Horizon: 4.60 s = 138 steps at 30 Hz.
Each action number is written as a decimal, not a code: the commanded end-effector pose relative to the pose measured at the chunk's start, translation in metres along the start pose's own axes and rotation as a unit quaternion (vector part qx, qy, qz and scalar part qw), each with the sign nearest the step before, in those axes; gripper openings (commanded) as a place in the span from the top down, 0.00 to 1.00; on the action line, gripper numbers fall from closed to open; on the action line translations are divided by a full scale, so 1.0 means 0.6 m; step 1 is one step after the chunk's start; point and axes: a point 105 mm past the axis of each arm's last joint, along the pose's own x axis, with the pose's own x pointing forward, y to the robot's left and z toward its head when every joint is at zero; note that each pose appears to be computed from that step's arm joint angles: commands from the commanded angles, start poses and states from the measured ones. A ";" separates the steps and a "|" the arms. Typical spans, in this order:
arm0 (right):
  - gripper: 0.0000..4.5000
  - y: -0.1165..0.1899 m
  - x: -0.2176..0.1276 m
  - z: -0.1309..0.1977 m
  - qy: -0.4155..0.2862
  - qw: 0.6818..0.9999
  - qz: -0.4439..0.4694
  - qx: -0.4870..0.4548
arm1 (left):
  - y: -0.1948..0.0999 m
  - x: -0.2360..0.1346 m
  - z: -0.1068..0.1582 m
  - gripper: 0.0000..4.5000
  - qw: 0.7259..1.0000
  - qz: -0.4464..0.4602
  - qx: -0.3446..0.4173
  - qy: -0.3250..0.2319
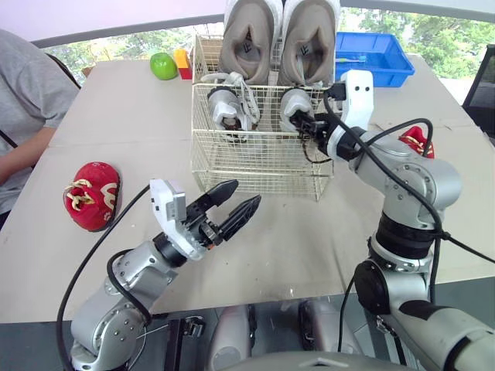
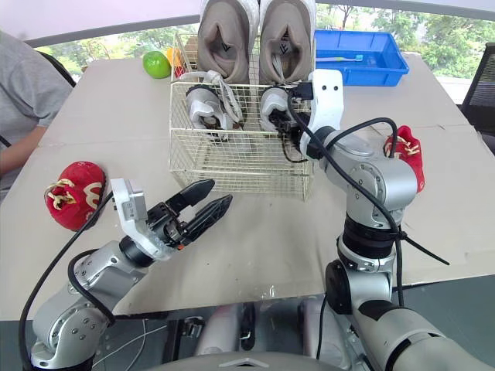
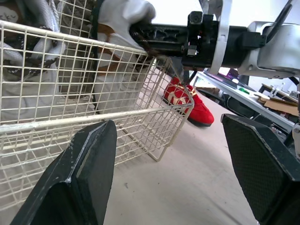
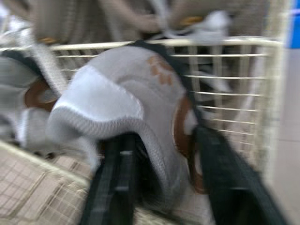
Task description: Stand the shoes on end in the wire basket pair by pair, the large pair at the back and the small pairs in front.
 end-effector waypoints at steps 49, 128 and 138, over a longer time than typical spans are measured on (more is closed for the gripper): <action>0.48 0.077 -0.129 0.053 -0.208 0.909 0.360 -0.030 | 0.097 -0.093 0.057 0.14 0.966 0.246 0.044 -0.064; 0.00 0.125 -0.137 0.185 -0.033 0.847 0.440 -0.297 | 0.036 0.048 0.175 0.93 0.822 -0.164 0.546 -0.015; 0.00 0.074 -0.067 0.150 0.122 0.860 0.405 -0.287 | 0.025 0.076 0.199 0.93 0.673 -0.246 0.695 -0.062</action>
